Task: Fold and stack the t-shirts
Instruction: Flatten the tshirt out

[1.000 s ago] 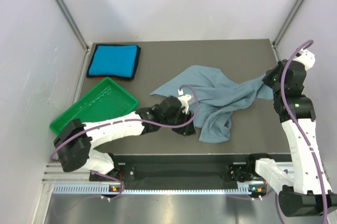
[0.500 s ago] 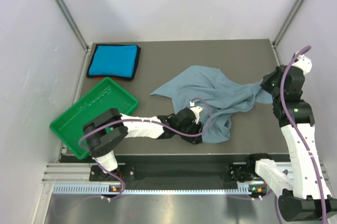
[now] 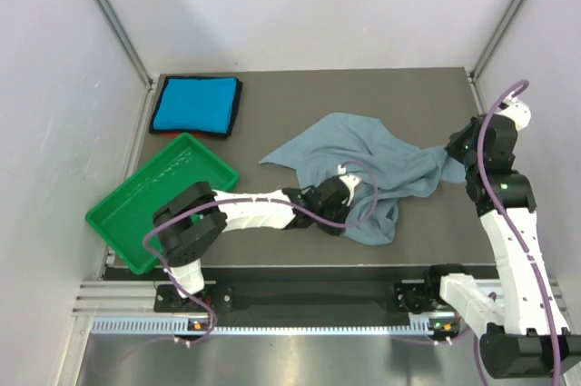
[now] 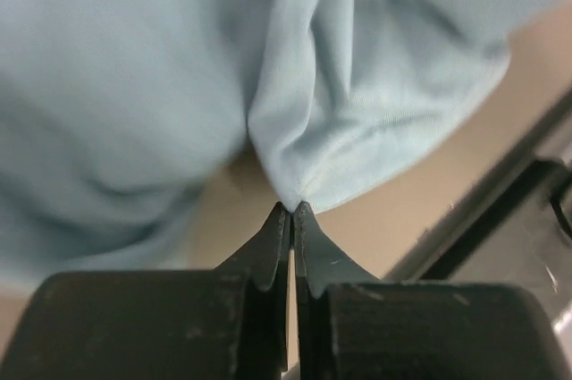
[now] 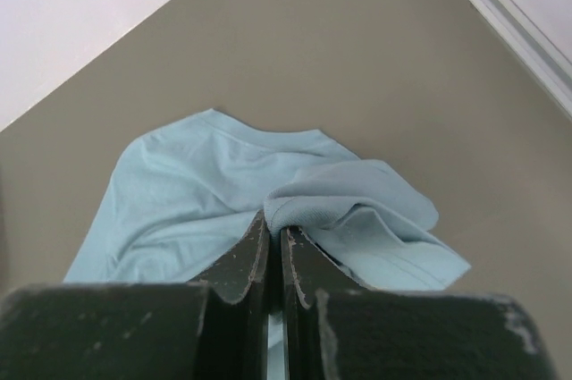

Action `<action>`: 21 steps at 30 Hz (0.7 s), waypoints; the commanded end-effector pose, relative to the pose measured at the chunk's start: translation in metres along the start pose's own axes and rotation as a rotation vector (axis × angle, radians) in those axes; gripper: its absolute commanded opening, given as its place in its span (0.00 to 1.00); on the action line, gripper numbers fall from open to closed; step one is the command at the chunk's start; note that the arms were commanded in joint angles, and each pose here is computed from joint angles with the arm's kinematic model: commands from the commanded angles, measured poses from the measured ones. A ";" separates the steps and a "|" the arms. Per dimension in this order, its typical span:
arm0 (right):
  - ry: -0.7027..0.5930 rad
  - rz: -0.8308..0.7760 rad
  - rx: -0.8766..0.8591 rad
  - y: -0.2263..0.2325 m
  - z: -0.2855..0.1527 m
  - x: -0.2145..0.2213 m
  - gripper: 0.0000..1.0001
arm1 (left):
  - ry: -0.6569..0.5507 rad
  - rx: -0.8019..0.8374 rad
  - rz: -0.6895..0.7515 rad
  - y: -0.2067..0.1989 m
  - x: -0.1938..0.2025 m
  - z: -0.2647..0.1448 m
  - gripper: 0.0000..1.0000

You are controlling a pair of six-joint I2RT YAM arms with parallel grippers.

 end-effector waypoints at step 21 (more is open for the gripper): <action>-0.192 0.011 -0.190 0.059 0.008 -0.154 0.00 | -0.760 -0.677 0.161 0.041 -0.232 -0.310 0.00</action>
Point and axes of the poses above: each gripper's point midway between its finger pads, its own z axis out along the fingers, its own y axis along the line the jaws close on, x = y × z, the point moved 9 cm from there along -z, back along the fingers, and after that the axes turned 12 degrees about z, right-handed, at the moved point
